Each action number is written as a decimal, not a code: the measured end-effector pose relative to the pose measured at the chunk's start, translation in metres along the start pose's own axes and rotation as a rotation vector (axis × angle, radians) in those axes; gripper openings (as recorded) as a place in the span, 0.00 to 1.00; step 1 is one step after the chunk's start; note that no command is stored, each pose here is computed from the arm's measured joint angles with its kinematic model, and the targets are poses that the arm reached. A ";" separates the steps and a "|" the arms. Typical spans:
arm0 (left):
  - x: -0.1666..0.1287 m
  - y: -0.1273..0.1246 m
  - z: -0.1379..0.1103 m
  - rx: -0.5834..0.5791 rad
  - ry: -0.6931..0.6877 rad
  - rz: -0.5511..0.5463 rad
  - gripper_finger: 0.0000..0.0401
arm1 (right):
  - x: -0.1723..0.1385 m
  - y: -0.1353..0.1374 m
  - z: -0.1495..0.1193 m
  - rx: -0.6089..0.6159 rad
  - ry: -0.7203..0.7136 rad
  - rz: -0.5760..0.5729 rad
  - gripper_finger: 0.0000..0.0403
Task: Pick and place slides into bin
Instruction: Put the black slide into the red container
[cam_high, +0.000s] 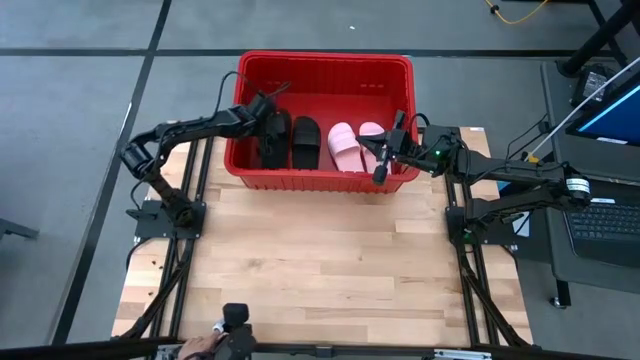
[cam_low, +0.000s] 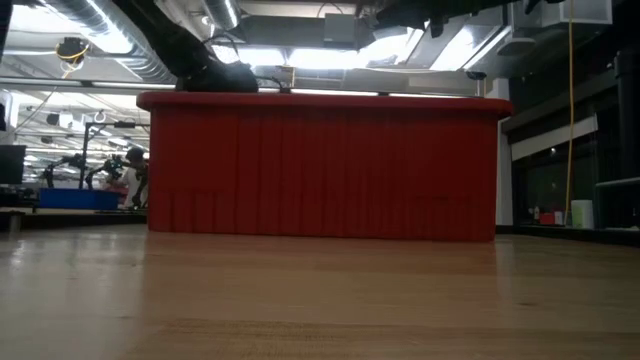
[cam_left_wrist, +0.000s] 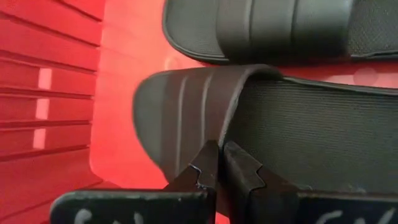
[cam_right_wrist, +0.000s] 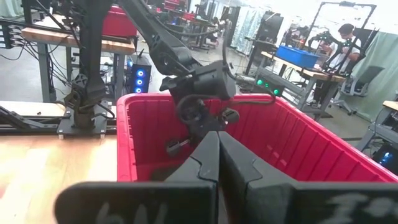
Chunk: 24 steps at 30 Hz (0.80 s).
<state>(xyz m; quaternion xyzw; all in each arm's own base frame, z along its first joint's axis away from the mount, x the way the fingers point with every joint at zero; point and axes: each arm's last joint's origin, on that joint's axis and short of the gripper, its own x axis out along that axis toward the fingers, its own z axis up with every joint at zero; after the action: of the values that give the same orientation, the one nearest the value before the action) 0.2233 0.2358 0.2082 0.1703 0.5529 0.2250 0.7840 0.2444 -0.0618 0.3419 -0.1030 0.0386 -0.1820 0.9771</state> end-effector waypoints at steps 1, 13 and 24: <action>0.002 -0.001 0.000 0.004 0.004 -0.003 0.01 | 0.000 0.000 0.000 0.001 0.000 0.000 0.02; -0.001 -0.001 -0.002 0.011 0.007 -0.025 0.01 | 0.000 0.000 0.000 0.002 0.000 0.000 0.02; -0.002 -0.004 -0.004 0.012 0.004 -0.085 0.01 | 0.000 0.000 0.000 -0.001 0.000 0.000 0.02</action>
<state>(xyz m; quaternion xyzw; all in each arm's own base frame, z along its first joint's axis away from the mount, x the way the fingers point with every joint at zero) 0.2197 0.2312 0.2060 0.1510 0.5627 0.1885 0.7906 0.2444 -0.0618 0.3419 -0.1034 0.0386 -0.1818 0.9771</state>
